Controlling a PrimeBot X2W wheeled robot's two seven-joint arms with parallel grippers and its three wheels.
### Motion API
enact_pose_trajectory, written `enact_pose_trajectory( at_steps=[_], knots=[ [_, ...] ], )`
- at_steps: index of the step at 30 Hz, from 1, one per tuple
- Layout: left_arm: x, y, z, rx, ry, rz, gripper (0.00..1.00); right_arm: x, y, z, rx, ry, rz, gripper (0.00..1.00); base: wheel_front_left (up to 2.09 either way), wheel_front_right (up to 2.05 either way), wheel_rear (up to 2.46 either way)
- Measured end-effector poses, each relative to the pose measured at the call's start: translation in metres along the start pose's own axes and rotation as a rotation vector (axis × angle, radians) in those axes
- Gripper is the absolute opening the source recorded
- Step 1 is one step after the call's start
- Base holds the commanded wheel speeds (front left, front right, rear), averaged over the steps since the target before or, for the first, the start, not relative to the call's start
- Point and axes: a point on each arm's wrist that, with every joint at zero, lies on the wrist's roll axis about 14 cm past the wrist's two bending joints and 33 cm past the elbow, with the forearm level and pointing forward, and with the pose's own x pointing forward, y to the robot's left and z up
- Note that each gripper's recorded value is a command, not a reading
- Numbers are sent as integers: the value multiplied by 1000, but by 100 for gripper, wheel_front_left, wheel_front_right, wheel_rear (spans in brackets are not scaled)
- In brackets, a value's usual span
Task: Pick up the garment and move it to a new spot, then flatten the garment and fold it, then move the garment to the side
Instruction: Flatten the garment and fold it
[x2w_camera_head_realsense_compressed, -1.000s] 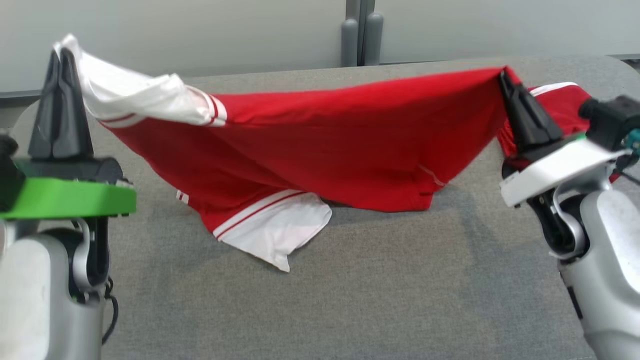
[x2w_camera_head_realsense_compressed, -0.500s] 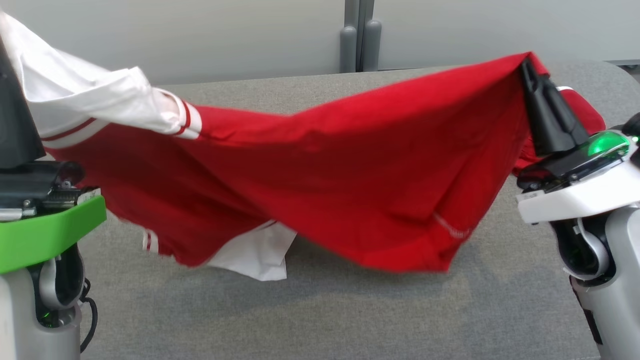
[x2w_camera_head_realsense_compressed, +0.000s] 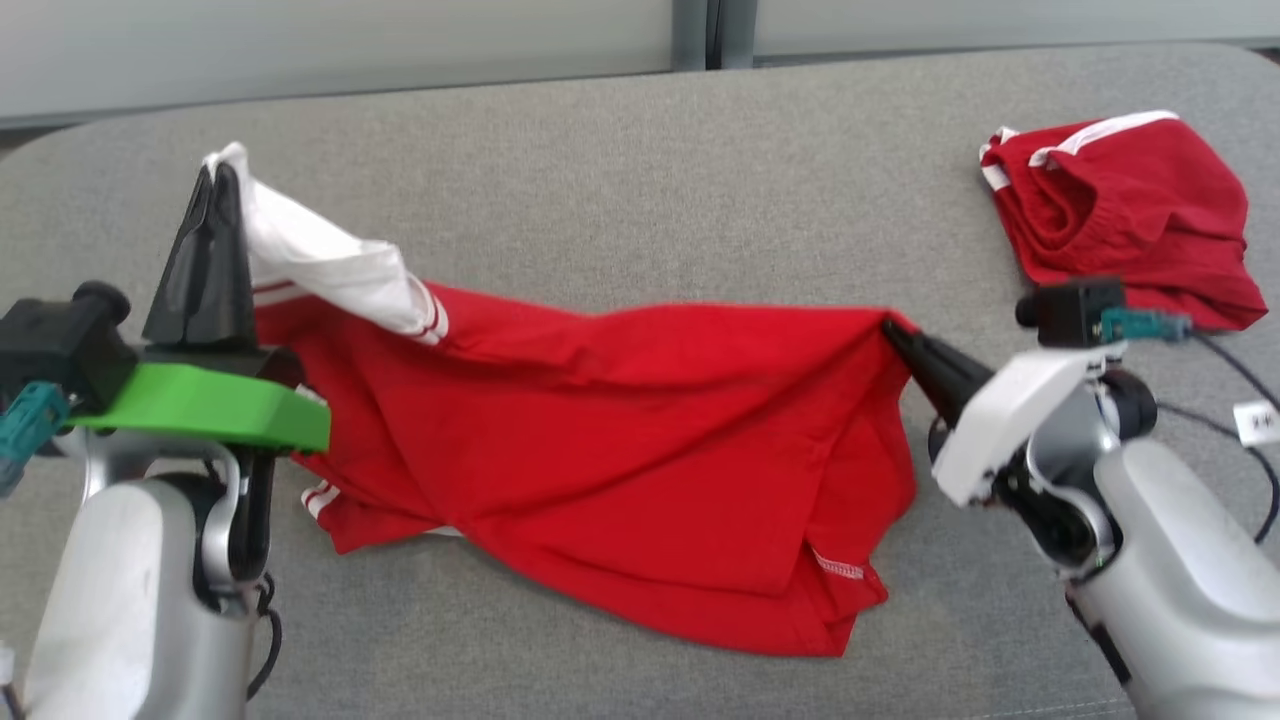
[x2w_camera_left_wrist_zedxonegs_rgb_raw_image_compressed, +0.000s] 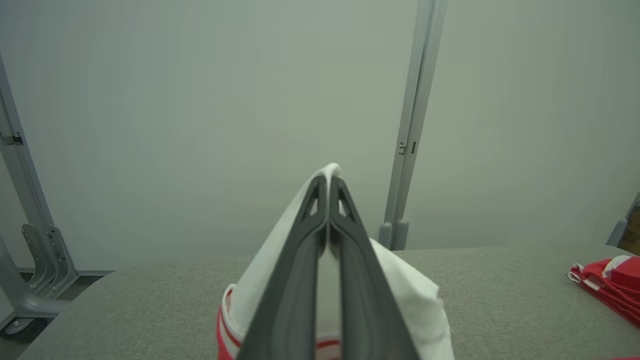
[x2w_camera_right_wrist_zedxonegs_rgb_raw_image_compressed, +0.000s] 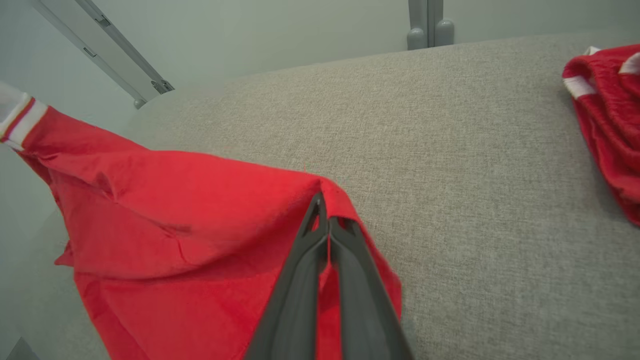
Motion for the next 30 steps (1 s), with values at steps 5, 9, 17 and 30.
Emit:
enact_pose_trajectory(
  at_steps=[5,9,17,30],
  knots=[
    [15,1,-15,-13,20,-2,0,29,0,15,6,-15,8,0,0,0,0],
    [21,11,-35,-17,50,24,0,50,-3,5,5,33,6,42,0,0,0],
    [24,33,-60,-20,63,80,0,77,7,-10,-49,66,51,100,0,0,0],
    [7,46,-84,-97,103,155,0,42,-5,-15,-100,-35,34,100,0,0,0]
  ],
)
